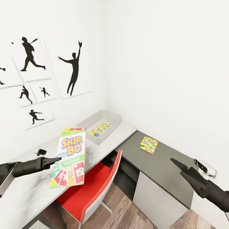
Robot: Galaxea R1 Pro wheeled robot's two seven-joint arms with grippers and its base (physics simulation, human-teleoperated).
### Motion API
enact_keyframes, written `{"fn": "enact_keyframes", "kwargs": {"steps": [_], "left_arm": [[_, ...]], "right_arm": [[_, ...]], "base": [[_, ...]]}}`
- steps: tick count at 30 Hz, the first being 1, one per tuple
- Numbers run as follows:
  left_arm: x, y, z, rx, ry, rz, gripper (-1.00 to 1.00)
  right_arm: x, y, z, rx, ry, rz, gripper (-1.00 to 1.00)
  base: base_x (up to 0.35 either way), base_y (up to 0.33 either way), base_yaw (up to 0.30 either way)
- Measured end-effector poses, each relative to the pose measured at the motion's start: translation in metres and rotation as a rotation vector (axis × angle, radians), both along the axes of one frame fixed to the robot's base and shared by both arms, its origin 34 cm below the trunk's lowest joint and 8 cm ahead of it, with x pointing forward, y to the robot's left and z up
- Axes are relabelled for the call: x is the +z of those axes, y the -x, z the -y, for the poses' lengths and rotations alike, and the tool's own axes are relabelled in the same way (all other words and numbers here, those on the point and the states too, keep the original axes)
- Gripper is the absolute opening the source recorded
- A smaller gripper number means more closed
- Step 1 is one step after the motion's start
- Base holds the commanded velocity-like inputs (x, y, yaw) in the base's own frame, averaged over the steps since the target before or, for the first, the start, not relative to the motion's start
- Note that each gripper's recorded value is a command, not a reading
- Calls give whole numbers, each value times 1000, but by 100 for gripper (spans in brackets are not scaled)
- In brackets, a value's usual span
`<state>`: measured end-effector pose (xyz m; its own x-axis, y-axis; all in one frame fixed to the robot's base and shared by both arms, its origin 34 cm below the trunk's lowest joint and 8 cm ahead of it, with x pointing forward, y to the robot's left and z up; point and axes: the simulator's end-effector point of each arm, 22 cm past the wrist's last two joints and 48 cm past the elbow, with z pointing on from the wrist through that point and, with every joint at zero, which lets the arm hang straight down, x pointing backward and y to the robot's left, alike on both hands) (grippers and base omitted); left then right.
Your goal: Put all the toys in the child's room - the three board games (two on the bed and one on the table), the two jigsaw puzzles on the table, and the tennis ball on the table - inside the toy box on the table in the child's room.
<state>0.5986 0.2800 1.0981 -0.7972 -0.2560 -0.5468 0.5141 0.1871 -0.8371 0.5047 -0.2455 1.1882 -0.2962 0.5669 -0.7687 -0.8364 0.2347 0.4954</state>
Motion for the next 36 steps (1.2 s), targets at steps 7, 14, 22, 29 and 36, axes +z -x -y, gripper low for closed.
{"fn": "enact_keyframes", "kwargs": {"steps": [7, 14, 22, 29, 36], "left_arm": [[3, 2, -1, 3, 1, 6, -100], [5, 3, -1, 3, 0, 10, -100], [5, 3, -1, 3, 1, 10, -100], [9, 4, -1, 3, 1, 18, -100], [14, 5, -1, 3, 1, 28, -100]], "right_arm": [[4, 2, 0, 0, -1, 11, 100], [4, 2, 1, -3, -3, 12, 100], [4, 2, 1, -4, -4, 10, 100], [7, 3, 1, -5, -6, 17, 100], [11, 5, 1, -5, -6, 26, 100]], "base": [[78, -69, -173], [154, -51, -61], [21, -76, -4], [17, -232, -119], [124, -113, -174]]}}
